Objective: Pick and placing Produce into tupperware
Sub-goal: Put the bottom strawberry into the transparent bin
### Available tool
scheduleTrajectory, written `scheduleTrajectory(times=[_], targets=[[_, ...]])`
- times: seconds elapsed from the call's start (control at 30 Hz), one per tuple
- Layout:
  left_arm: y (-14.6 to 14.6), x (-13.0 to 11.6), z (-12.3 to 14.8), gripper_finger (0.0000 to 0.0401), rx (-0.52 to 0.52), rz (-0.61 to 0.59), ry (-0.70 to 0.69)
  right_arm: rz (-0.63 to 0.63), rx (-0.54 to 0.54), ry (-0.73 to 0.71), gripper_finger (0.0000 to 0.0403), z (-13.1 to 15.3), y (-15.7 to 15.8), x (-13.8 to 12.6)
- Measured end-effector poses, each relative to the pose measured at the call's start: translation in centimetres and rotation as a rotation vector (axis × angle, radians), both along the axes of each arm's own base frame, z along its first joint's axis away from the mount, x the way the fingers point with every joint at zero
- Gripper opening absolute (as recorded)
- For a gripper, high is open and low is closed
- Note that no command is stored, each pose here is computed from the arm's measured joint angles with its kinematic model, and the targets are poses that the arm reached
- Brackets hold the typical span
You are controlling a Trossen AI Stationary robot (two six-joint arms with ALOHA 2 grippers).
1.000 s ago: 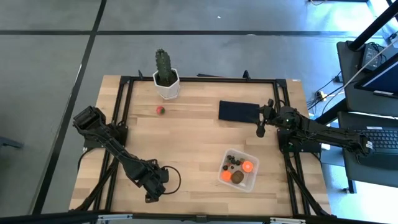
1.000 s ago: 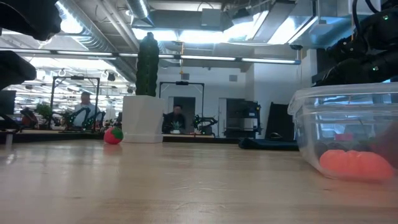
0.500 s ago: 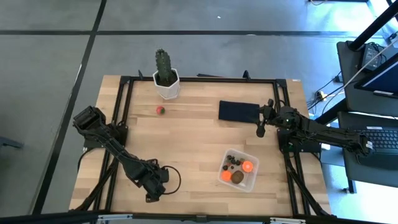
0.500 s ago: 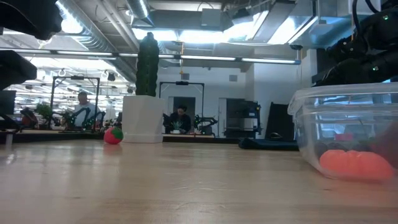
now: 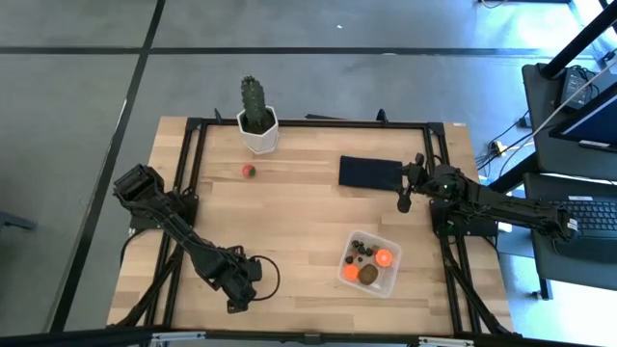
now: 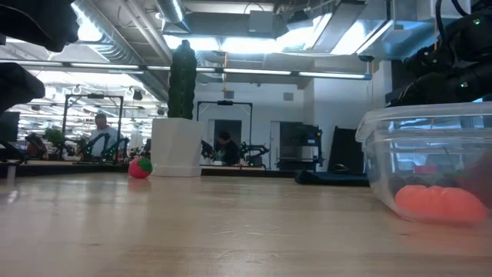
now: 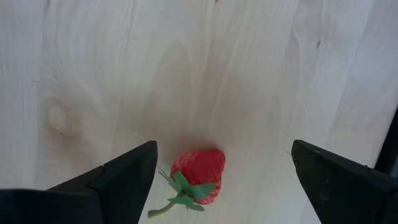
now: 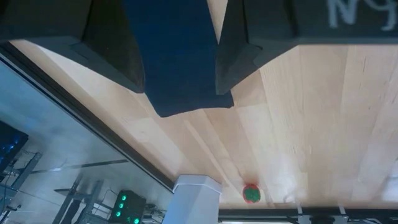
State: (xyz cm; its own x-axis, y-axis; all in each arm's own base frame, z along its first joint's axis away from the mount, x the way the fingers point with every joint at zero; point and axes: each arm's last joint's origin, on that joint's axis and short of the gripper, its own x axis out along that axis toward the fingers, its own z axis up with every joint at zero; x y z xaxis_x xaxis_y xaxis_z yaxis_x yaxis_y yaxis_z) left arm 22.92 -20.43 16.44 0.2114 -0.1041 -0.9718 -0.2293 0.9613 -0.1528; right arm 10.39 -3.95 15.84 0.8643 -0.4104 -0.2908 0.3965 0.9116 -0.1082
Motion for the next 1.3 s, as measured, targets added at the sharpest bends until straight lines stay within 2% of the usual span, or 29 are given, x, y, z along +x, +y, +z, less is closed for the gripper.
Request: scheduleTrajectory(times=[0.2, 0.4, 0.73, 1.3], targets=[[-0.1, 0.1, -0.4, 0.0350, 0.008, 0.000, 0.010, 0.000, 0.000, 0.001, 0.0198, 0.0, 0.0, 0.0], [-0.4, 0.2, -2.0, 0.0333, 0.002, -0.029, 0.089, 0.000, 0.001, 0.000, 0.0198, 0.0, 0.0, 0.0], [-0.4, 0.0, -2.3, 0.0313, 0.012, -0.034, 0.118, -0.007, 0.023, -0.009, 0.0198, 0.0, 0.0, 0.0], [-0.3, -0.2, -2.4, 0.0217, 0.013, -0.036, 0.148, -0.007, 0.024, -0.007, 0.0198, 0.0, 0.0, 0.0]])
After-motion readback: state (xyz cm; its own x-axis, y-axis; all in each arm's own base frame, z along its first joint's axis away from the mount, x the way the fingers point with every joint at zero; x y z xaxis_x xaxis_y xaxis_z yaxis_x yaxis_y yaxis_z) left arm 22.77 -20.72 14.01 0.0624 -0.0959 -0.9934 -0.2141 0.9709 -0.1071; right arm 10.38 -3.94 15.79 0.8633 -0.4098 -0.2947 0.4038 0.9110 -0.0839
